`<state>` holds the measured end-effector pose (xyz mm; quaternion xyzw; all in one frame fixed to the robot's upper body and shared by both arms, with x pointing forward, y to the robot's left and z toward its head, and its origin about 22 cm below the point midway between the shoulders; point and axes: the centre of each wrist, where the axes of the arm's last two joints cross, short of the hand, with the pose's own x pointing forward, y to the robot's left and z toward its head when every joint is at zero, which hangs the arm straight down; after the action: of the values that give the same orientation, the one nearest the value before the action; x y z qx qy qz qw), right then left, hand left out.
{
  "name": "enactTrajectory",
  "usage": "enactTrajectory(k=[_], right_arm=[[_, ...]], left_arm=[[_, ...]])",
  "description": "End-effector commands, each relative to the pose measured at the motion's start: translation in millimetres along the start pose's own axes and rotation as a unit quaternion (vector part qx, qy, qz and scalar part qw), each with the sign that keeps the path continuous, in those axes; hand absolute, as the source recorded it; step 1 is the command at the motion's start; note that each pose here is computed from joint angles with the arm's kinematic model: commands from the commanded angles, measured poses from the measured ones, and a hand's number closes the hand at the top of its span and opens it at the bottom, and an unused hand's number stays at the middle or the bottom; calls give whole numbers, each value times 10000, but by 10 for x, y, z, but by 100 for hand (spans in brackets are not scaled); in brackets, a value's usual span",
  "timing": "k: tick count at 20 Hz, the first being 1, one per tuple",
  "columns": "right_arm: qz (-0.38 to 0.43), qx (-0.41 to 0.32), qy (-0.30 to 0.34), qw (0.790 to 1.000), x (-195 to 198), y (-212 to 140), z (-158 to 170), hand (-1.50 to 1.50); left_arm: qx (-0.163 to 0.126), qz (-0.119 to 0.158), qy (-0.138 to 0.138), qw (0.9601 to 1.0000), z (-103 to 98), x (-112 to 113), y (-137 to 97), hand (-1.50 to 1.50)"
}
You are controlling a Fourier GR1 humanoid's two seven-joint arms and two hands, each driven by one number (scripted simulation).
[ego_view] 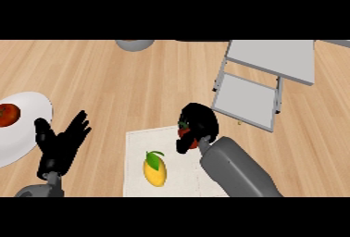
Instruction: Pick the bell pepper from the placemat and place it in the tiered shelf
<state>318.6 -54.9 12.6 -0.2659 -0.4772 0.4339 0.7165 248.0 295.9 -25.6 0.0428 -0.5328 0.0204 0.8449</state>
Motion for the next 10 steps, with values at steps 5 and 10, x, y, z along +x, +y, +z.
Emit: enactTrajectory(k=[5,10], right_arm=[[-725,-1567,-241,9847,600,-330,561,150],[-854,-2600,-281,9614,1008,-819,987,150]], left_arm=[[77,63,173,9998,-28,-134,5,0],[127,71,229,9996,31,-75,160,0]])
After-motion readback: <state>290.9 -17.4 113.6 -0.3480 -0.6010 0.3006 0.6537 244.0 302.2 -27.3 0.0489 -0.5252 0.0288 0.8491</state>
